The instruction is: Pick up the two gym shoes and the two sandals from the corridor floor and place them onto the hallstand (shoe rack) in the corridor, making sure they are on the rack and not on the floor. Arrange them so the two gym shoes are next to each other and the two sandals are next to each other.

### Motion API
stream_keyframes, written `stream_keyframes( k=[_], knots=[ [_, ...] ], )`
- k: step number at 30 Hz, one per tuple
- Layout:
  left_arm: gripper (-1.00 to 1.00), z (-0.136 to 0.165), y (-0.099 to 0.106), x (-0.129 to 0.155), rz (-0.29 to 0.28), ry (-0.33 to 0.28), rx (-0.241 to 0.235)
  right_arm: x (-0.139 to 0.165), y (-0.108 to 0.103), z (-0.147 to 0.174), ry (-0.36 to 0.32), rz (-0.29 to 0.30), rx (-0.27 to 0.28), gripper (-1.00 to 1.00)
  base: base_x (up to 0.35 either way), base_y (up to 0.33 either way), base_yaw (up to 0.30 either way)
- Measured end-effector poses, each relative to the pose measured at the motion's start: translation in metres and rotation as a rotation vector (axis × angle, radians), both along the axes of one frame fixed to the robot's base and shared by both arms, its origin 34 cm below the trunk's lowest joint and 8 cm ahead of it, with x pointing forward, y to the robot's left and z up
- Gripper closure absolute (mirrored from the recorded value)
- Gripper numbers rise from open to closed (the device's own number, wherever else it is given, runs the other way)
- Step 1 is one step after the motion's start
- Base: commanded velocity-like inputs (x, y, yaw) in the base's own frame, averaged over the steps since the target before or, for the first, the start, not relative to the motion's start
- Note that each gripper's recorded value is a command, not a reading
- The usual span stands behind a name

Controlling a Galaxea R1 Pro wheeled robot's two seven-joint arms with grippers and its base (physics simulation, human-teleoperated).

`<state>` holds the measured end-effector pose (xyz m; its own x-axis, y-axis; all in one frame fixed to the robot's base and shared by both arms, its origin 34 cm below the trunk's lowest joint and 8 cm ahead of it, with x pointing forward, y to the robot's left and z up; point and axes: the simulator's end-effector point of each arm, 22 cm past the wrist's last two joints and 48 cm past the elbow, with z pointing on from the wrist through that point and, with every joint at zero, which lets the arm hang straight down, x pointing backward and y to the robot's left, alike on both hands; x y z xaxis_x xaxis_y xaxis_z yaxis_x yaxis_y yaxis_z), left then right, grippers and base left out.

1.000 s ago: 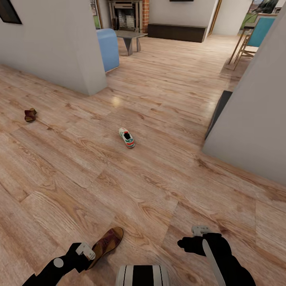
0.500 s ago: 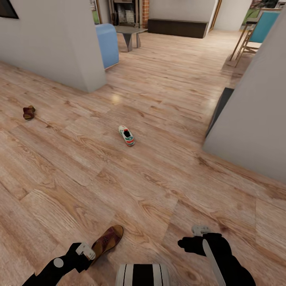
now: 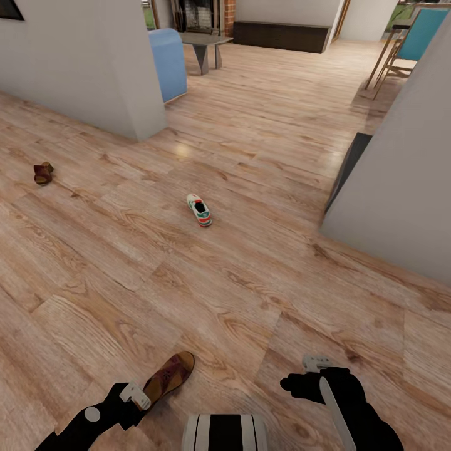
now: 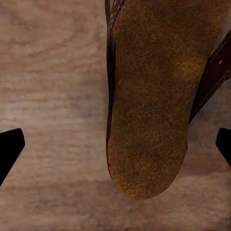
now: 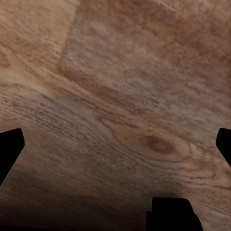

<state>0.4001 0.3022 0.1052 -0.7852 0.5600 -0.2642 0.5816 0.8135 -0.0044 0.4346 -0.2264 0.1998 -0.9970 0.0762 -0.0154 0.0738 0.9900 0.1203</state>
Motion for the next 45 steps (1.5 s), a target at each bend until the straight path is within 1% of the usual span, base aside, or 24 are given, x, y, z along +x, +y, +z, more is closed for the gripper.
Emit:
stream_keyframes(
  k=[2, 8, 19, 25, 34, 38, 45],
  knots=[
    [-1.0, 0.0, 0.0, 0.0, 0.0, 0.001, 0.0, 0.0, 0.0, 0.0, 0.001, 0.0, 0.0, -1.0, 0.0, 0.0, 0.0],
    [-1.0, -0.011, 0.0, -0.013, 0.0, 0.033, 0.0, -0.01, 0.0, -0.012, 0.033, 0.0, 0.0, -1.0, 0.0, 0.0, 0.0],
    [-1.0, -0.013, 0.0, -0.016, 0.0, 0.039, 0.0, -0.012, 0.001, -0.014, 0.039, 0.004, 0.0, -1.0, 0.0, 0.0, 0.0],
    [-1.0, -0.023, 0.0, -0.029, 0.0, 0.071, 0.0, -0.023, 0.001, -0.025, 0.071, 0.005, 0.0, -1.0, 0.0, 0.0, 0.0],
    [-1.0, -0.024, 0.0, -0.031, 0.0, 0.075, 0.0, -0.024, 0.001, -0.027, 0.075, 0.005, 0.0, -1.0, 0.0, 0.0, 0.0],
    [-1.0, -0.03, 0.0, -0.04, 0.0, 0.096, 0.0, -0.031, 0.001, -0.034, 0.096, 0.005, 0.0, -1.0, 0.0, 0.0, 0.0],
    [-1.0, -0.03, 0.0, -0.04, 0.0, 0.097, 0.0, -0.031, 0.001, -0.034, 0.097, 0.004, 0.0, -1.0, 0.0, 0.0, 0.0]
  ],
)
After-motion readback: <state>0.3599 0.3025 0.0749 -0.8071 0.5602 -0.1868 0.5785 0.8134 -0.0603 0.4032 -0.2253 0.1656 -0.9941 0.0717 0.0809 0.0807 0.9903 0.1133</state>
